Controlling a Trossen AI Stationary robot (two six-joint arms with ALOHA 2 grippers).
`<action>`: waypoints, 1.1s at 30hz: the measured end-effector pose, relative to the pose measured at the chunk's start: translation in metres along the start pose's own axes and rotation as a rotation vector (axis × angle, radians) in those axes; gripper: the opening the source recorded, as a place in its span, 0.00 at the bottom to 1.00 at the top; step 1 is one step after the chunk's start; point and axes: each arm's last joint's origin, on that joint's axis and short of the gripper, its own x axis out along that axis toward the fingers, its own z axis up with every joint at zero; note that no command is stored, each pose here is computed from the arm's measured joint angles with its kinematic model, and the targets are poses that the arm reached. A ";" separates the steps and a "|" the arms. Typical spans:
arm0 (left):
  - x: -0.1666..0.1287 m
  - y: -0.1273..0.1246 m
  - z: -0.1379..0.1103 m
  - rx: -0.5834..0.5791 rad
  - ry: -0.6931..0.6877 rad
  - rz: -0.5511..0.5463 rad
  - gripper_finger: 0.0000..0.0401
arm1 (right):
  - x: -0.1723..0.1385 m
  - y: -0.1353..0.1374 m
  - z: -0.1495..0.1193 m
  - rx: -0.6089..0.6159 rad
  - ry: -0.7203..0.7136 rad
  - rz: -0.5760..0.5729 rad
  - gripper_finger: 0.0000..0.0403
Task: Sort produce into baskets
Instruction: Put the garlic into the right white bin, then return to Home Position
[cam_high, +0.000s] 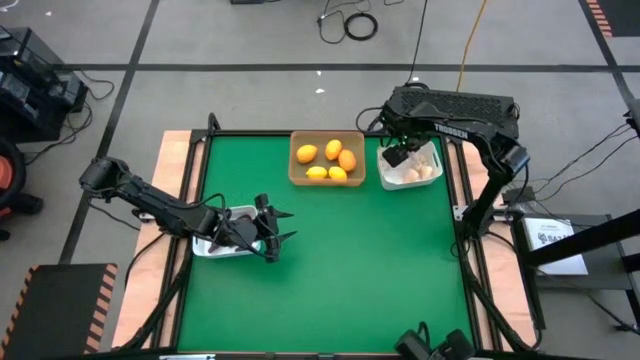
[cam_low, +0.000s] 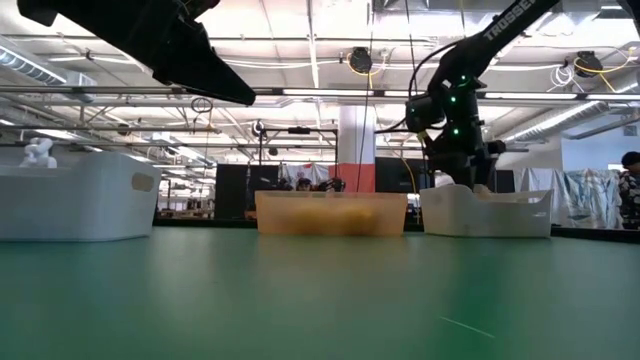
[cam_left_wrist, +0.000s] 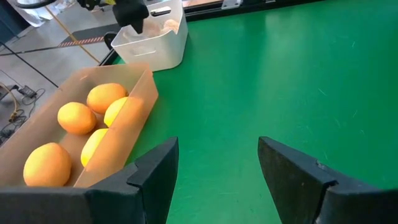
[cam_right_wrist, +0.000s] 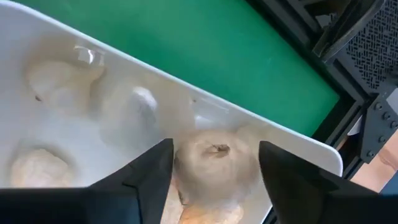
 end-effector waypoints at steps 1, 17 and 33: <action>0.000 0.000 0.000 0.000 0.000 0.000 0.57 | 0.000 0.000 0.000 0.001 0.002 0.000 0.57; -0.013 0.003 0.007 -0.008 -0.033 -0.028 0.57 | -0.047 -0.004 -0.009 0.040 -0.036 0.056 0.65; -0.085 0.036 0.020 -0.025 -0.140 -0.089 0.57 | -0.153 0.037 -0.091 -0.037 -0.431 0.262 0.65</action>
